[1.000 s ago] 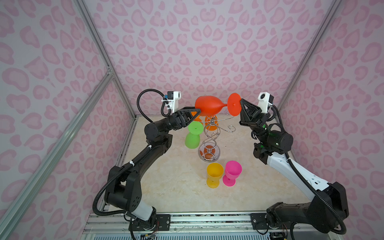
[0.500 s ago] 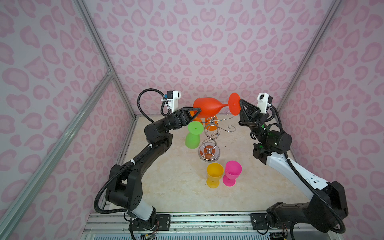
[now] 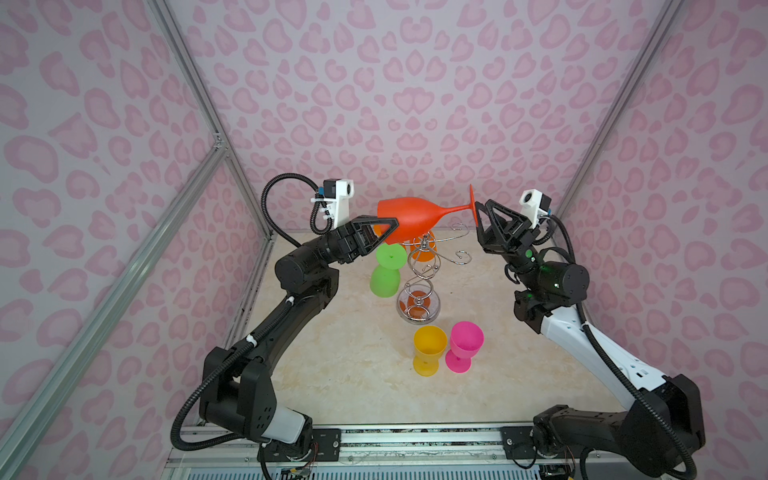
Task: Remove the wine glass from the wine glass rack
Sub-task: 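Grasp the red glass bowl with the left gripper and open the right gripper, then lower the red glass upright with the left gripper while the right gripper withdraws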
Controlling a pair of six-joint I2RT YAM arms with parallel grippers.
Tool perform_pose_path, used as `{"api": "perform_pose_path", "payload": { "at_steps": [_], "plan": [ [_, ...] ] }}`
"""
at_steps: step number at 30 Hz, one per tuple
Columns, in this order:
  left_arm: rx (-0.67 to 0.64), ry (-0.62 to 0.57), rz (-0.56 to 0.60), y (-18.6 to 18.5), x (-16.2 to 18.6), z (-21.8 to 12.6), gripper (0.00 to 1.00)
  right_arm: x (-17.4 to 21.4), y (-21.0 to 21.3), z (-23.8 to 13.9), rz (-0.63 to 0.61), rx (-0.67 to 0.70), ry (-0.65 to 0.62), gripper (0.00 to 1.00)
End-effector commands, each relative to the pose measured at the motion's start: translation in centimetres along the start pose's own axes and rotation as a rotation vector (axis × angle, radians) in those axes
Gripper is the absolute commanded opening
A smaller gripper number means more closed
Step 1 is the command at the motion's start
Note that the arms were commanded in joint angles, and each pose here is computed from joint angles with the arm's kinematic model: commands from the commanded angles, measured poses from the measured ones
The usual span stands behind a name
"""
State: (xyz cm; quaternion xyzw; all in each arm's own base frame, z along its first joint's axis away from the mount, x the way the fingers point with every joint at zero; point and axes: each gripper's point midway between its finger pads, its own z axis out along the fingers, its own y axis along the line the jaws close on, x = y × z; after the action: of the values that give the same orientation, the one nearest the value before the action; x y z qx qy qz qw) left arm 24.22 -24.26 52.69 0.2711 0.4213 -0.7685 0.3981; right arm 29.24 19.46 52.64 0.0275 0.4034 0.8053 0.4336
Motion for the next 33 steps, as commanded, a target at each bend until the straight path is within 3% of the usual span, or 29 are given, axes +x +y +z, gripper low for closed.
{"api": "perform_pose_path", "payload": {
  "at_steps": [1, 4, 9, 14, 19, 26, 33],
  "plan": [
    [0.025, 0.04, 0.052, -2.8, 0.4, 0.2, 0.07, -0.8, -0.7, -1.2, -0.076, 0.082, -0.008, 0.47],
    [0.004, 0.113, 0.093, -5.0, 1.5, 0.3, 0.07, -1.8, -1.3, -3.1, -0.189, 0.219, -0.025, 0.49],
    [-0.083, 0.286, 0.205, -7.7, 4.9, -0.7, 0.05, -3.3, -2.5, -7.3, -0.475, 0.601, -0.035, 0.52],
    [-0.292, 0.402, 0.278, -8.6, 8.9, -3.7, 0.05, -4.9, -1.6, -11.8, -0.703, 0.898, -0.065, 0.53],
    [-0.601, 0.483, 0.253, -6.8, 11.0, -7.6, 0.05, -5.6, -1.9, -14.2, -0.738, 0.996, -0.084, 0.54],
    [-0.923, 0.593, 0.186, -5.6, 13.2, -13.0, 0.03, -5.9, -4.4, -15.8, -0.671, 1.062, -0.082, 0.54],
    [-1.057, 0.691, 0.041, -3.5, 16.5, -16.5, 0.02, -6.0, -5.3, -15.8, -0.629, 1.057, -0.083, 0.54]
  ]
}}
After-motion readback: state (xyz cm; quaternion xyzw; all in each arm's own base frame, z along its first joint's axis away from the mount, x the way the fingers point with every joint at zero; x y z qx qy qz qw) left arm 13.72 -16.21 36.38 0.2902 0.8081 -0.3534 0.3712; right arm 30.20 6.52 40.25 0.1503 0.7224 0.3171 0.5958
